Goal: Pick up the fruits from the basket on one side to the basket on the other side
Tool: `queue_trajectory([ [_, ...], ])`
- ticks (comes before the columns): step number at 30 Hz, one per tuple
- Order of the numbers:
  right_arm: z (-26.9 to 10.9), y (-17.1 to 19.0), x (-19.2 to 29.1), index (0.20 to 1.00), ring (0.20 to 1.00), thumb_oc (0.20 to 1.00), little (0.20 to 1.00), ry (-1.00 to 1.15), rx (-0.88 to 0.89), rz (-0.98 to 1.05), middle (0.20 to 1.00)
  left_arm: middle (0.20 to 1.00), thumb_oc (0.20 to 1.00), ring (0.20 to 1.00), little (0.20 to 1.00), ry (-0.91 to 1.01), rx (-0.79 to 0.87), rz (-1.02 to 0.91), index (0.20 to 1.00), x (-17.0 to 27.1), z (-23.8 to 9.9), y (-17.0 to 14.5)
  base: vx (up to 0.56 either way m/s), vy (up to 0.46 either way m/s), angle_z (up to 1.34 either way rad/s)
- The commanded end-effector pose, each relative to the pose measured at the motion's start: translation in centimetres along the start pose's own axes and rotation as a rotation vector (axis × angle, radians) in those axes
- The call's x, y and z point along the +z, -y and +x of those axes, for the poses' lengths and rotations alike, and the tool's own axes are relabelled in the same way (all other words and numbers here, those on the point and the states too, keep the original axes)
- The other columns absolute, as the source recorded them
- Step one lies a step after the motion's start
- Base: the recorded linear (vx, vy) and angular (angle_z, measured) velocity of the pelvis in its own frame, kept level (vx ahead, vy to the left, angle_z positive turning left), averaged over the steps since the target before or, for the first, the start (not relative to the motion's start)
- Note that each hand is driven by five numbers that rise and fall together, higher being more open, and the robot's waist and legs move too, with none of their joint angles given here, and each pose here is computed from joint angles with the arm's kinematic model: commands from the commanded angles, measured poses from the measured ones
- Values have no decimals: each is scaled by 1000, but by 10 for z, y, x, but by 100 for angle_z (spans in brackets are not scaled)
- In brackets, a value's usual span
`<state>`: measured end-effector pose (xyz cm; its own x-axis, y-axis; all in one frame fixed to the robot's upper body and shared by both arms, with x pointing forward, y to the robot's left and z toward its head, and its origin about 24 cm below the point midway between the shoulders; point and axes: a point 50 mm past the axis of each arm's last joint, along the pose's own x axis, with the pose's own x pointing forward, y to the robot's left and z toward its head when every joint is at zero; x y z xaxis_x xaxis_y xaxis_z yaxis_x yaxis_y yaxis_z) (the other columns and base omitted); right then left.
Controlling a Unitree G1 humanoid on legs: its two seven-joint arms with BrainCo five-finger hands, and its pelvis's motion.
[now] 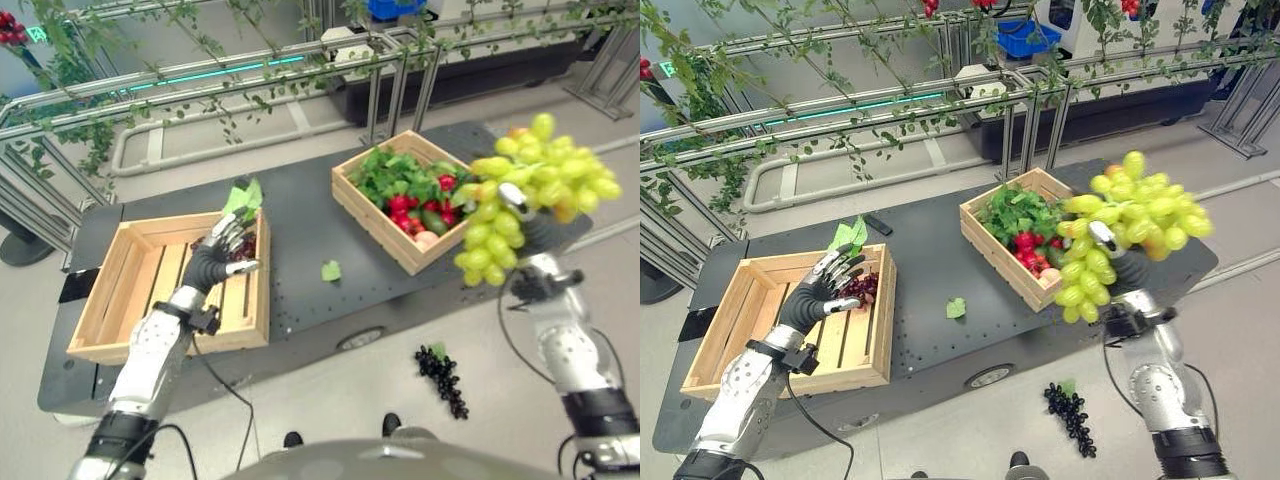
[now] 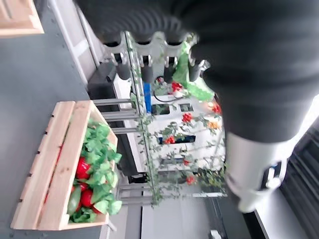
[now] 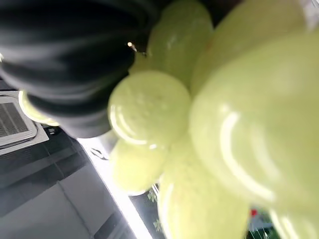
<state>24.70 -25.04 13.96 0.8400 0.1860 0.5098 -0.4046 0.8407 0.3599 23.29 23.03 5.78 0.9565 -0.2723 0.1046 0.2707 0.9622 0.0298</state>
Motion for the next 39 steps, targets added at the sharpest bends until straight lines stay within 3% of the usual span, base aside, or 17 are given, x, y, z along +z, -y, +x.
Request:
queue_trajectory([
  [1,11,-2,37,200,200,200,200,201,9,-125,200,1000,1000,1000,1000,154,40,32,1000,28,3,-12,0,0,0],
  [5,4,12,60,200,200,200,200,208,-57,-280,200,1000,1000,1000,1000,195,69,1,1000,29,2,-10,-39,-60,-3],
  [17,-14,16,93,200,200,200,200,259,-80,-414,200,1000,1000,1000,1000,228,84,-5,1000,33,-4,-4,-5,-179,-33],
  [22,-6,15,83,200,200,200,200,244,-74,-434,200,1000,1000,1000,1000,246,206,17,1000,32,-12,-11,-51,-25,-83],
  [39,6,11,66,200,200,200,200,248,-116,-456,200,1000,1000,1000,1000,311,341,195,1000,49,-24,-27,-82,126,-87],
])
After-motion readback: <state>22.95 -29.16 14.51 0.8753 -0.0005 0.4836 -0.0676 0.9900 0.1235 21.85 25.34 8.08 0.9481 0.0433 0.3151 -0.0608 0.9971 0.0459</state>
